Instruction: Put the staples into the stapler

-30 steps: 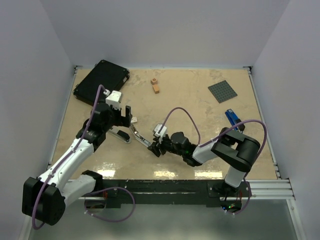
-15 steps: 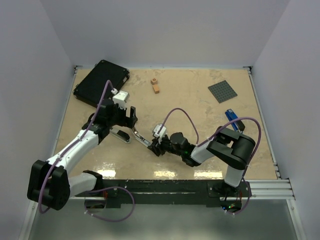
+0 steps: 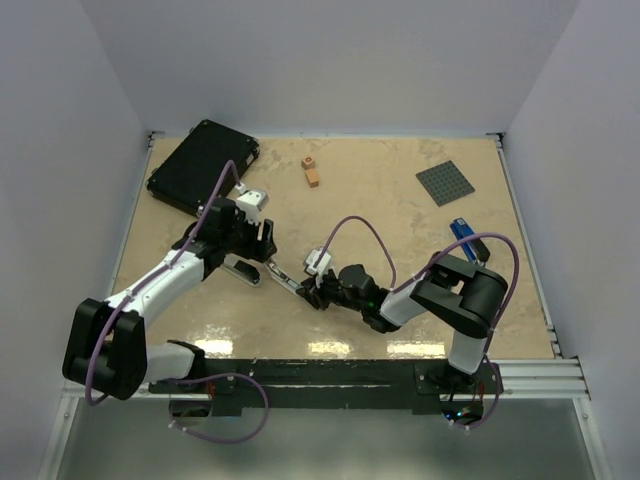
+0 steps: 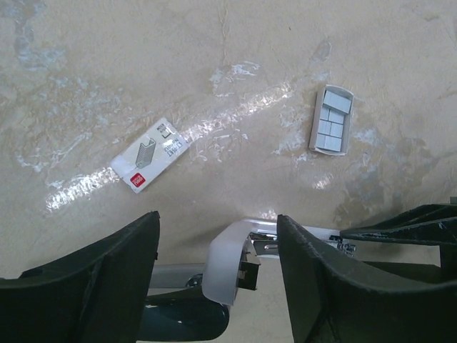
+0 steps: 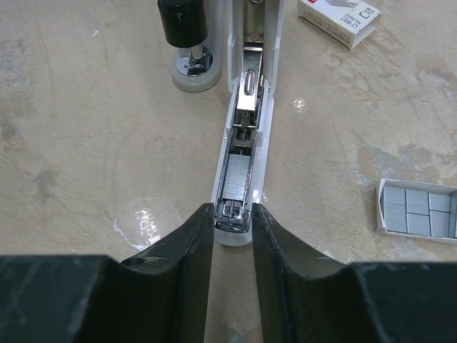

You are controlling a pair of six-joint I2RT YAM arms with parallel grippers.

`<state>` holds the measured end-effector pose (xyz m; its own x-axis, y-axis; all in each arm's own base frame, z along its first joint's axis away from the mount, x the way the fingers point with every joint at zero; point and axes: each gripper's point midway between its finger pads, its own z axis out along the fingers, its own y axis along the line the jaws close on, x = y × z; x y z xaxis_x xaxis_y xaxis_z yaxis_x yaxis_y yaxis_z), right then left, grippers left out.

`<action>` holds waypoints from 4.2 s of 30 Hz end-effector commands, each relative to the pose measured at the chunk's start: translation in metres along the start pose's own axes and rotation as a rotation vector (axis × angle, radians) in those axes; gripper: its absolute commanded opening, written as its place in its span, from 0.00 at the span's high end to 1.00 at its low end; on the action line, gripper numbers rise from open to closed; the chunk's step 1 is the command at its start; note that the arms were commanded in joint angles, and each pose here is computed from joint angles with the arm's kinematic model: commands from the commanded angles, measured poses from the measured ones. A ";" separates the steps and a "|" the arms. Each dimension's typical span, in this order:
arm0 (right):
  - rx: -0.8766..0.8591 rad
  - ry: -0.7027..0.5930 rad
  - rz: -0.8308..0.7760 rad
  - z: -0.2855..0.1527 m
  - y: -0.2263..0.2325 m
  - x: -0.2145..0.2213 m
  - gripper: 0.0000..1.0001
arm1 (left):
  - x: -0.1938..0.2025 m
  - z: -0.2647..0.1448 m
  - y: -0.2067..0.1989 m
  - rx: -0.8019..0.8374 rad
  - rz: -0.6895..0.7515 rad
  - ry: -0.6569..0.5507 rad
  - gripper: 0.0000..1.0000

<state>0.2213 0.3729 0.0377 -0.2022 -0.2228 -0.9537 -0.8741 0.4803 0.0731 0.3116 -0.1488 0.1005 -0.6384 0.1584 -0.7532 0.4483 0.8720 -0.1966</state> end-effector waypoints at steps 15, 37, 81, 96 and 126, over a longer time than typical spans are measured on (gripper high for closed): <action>0.017 -0.088 -0.017 0.006 -0.002 -0.027 0.96 | -0.002 -0.003 -0.058 0.109 0.085 0.049 0.69; 0.031 -0.096 0.003 0.004 -0.004 -0.029 0.96 | 0.040 -0.004 -0.211 0.399 -0.082 0.055 0.71; 0.051 0.078 0.020 -0.025 -0.002 -0.047 0.41 | -0.085 -0.148 -0.029 -0.305 -0.138 -0.617 0.12; 0.037 0.331 -0.034 0.001 -0.006 -0.031 0.60 | -0.080 -0.205 0.010 -0.497 -0.107 -0.739 0.09; 0.371 0.025 0.297 -0.051 -0.134 -0.165 0.17 | -0.075 -0.206 0.030 -0.555 -0.197 -0.774 0.00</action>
<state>0.3043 0.3471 0.1488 -0.4238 -0.2540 -0.8694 -0.6962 0.7054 0.1332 0.2397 -0.0439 0.2780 -0.0178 -0.1492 -0.9886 -0.0925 0.9848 -0.1470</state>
